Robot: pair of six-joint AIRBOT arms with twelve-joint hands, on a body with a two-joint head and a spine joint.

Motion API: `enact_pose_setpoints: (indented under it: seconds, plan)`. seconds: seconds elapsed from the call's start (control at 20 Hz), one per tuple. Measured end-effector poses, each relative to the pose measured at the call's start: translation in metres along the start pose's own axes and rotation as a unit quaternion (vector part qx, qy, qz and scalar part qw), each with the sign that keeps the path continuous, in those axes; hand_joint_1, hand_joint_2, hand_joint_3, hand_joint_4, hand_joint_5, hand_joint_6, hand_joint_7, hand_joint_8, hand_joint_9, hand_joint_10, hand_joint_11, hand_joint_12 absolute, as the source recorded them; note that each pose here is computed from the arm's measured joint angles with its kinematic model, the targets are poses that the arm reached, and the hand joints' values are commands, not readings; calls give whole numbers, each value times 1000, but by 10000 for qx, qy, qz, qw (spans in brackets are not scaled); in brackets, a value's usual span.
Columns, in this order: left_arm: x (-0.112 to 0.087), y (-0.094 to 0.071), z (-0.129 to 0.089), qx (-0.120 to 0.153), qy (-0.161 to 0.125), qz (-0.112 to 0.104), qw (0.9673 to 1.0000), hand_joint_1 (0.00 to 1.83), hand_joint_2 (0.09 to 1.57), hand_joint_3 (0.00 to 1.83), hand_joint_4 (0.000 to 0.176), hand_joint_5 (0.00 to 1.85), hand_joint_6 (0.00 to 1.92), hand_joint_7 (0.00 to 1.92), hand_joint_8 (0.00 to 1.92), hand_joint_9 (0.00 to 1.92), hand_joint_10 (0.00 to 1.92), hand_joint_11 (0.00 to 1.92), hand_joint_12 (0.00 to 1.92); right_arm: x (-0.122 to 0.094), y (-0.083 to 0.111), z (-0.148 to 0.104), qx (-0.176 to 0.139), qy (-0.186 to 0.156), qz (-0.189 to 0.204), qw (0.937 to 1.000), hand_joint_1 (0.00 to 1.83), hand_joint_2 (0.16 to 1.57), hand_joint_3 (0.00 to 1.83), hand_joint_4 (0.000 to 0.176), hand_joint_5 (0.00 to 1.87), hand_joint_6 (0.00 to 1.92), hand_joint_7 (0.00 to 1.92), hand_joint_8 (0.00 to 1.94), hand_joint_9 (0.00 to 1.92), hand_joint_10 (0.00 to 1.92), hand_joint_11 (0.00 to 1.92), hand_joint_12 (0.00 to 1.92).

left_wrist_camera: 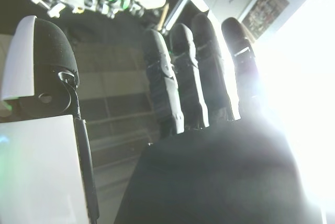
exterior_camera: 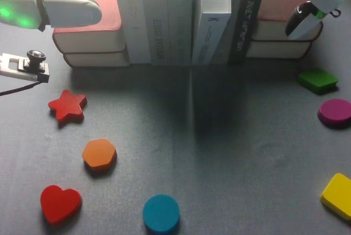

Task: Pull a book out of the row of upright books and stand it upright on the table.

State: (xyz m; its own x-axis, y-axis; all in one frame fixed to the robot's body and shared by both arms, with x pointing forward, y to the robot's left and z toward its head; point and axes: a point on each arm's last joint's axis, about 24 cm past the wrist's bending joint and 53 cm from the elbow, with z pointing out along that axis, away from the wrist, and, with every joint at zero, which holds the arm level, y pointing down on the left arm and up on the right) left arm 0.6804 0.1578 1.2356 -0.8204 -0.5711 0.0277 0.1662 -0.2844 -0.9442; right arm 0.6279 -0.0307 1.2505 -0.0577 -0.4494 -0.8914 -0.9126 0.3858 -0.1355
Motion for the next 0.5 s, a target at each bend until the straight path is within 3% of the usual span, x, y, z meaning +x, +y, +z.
enact_pose_setpoints:
  seconds: [0.05,0.1,0.15,0.2,0.25,0.4,0.45,0.5]
  plan:
    - [0,0,0,0,-1,2,10000,1156,948,0,0,729,9,506,2,434,3,0,727,4,1,3,-2,75,-50,10000,765,848,3,106,247,64,0,0,0,0,0,0]
    - [0,0,0,-3,0,1,10000,1133,964,5,0,736,9,499,0,420,0,0,702,7,1,3,-14,113,-47,9999,772,858,3,134,271,36,0,0,0,0,0,0]
    - [0,0,0,-7,-3,1,10000,1152,953,0,0,742,11,516,7,440,9,0,699,6,1,3,-8,88,-31,10000,778,869,7,137,284,33,0,0,0,0,0,0]
    - [0,0,0,-4,-4,0,10000,1167,940,0,0,756,14,551,15,457,12,0,827,4,-2,3,46,46,-21,10000,721,873,8,147,284,30,0,0,0,0,15,7]
    - [0,0,0,0,3,1,10000,1164,937,0,0,787,22,569,13,479,13,0,991,3,-5,3,100,25,-35,9999,752,876,0,104,327,23,0,0,0,0,2,200]
    - [0,-1,1,19,9,4,10000,1159,948,1,0,907,76,623,24,496,14,12,1169,-1,-13,5,232,-40,-78,9997,810,867,0,97,422,33,0,0,0,0,0,354]
    - [0,-2,1,24,11,3,10000,1156,959,4,0,914,85,632,22,494,12,4,1231,-2,-13,7,256,-61,-108,9996,822,869,0,105,415,14,0,0,0,0,0,151]
    - [1,-1,1,24,15,6,10000,1164,958,2,0,934,97,724,60,584,51,68,1269,-3,-13,9,260,-77,-147,9995,815,872,0,100,397,3,0,0,0,0,0,42]
